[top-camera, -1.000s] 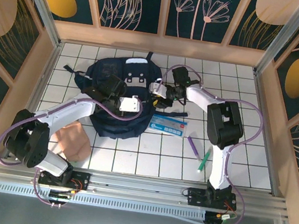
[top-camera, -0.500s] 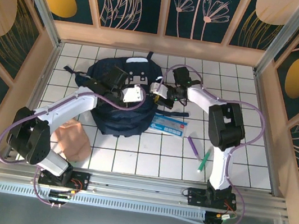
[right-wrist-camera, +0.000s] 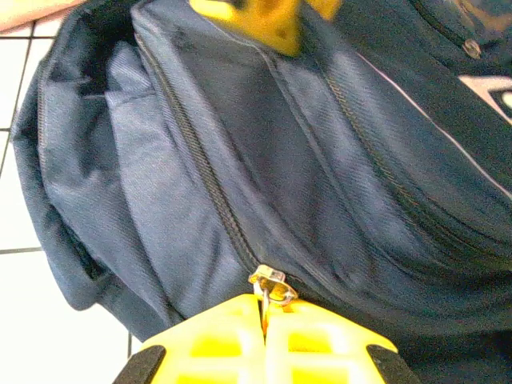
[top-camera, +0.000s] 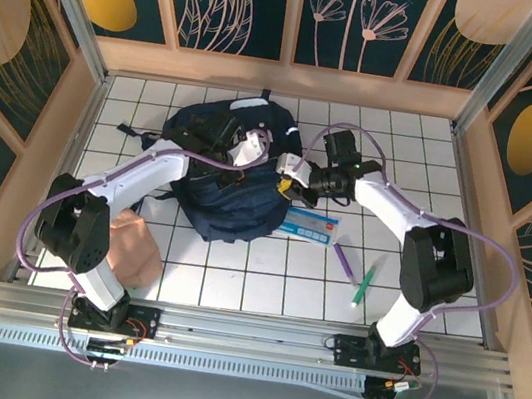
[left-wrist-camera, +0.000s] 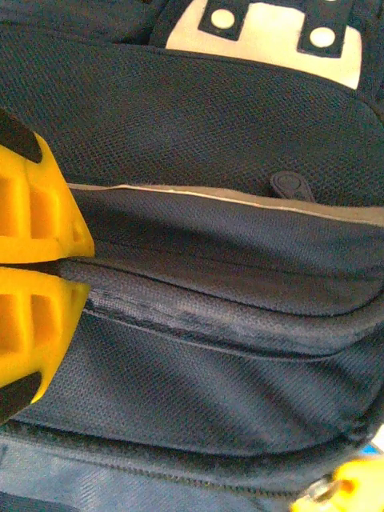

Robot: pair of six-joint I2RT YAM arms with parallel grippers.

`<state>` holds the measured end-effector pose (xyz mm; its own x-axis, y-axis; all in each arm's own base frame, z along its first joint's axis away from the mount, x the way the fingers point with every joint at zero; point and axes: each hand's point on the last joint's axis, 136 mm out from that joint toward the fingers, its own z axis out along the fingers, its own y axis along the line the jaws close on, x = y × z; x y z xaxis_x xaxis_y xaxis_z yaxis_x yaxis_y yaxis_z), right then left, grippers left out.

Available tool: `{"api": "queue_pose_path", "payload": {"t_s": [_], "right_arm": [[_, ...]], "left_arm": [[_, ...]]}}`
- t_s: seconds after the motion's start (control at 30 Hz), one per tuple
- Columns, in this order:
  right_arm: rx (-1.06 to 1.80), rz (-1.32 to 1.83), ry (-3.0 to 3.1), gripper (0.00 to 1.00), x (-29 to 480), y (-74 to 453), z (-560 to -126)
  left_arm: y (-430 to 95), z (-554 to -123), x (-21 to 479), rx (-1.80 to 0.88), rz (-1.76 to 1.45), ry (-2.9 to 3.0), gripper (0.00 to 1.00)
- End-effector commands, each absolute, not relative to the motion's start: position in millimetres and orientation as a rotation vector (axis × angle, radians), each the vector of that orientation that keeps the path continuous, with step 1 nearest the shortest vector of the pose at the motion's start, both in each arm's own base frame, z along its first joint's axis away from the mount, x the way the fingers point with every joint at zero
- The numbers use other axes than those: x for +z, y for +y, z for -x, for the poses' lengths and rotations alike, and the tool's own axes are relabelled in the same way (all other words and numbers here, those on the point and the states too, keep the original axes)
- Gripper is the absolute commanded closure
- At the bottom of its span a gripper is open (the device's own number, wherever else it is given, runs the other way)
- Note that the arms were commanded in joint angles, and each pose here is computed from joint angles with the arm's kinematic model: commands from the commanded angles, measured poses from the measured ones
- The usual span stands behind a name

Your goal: Pack books, pencil case, and school supplies into a backpack

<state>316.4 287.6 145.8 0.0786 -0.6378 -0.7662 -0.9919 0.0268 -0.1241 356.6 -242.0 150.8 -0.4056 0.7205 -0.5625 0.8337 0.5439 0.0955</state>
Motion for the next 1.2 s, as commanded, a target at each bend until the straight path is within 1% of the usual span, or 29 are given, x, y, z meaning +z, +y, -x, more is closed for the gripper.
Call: {"api": "queue_pose_path", "payload": {"t_s": [0.0,0.07,0.17,0.3,0.4,0.47,0.5,0.6,0.67,0.7,0.77,0.87,0.97,1.03,1.1,1.17], "right_arm": [[0.829,1.64,1.556,1.0,179,309,-277],[0.834,1.624,1.588,1.0,178,321,-267],[0.808,1.509,1.711,1.0,179,328,-271],[0.78,1.331,1.773,1.0,186,324,-278],[0.769,1.258,1.75,1.0,193,318,-278],[0.724,1.262,1.741,1.0,191,312,-280],[0.678,1.246,1.757,1.0,187,306,-288],[0.595,1.202,1.821,1.0,180,292,-312],[0.58,1.195,1.824,1.0,184,295,-320],[0.596,1.204,1.811,1.0,188,301,-320],[0.66,1.231,1.765,1.0,198,315,-312],[0.782,1.289,1.729,1.0,206,335,-291],[0.848,1.367,1.713,1.0,203,348,-264],[0.84,1.405,1.713,1.0,194,348,-254],[0.757,1.375,1.747,1.0,183,337,-265],[0.654,1.307,1.804,1.0,174,317,-294]], "left_arm": [[-270,-372,177,-0.486,-1.033,2.25,1.0],[-281,-374,172,-0.569,-0.944,2.313,1.0],[-295,-374,168,-0.622,-0.857,2.379,1.0],[-301,-384,166,-0.69,-0.625,2.474,1.0],[-304,-388,170,-0.713,-0.557,2.485,1.0],[-298,-394,177,-0.659,-0.531,2.465,1.0],[-292,-397,181,-0.616,-0.511,2.453,1.0],[-257,-412,193,-0.389,-0.378,2.423,1.0],[-235,-419,197,-0.246,-0.302,2.411,1.0],[-232,-421,198,-0.218,-0.288,2.413,1.0],[-239,-420,199,-0.262,-0.294,2.432,1.0],[-260,-417,201,-0.417,-0.274,2.461,1.0],[-281,-411,207,-0.598,-0.248,2.467,1.0],[-288,-409,213,-0.665,-0.245,2.445,1.0],[-287,-409,221,-0.651,-0.283,2.412,1.0],[-286,-409,227,-0.614,-0.363,2.375,1.0]]}}
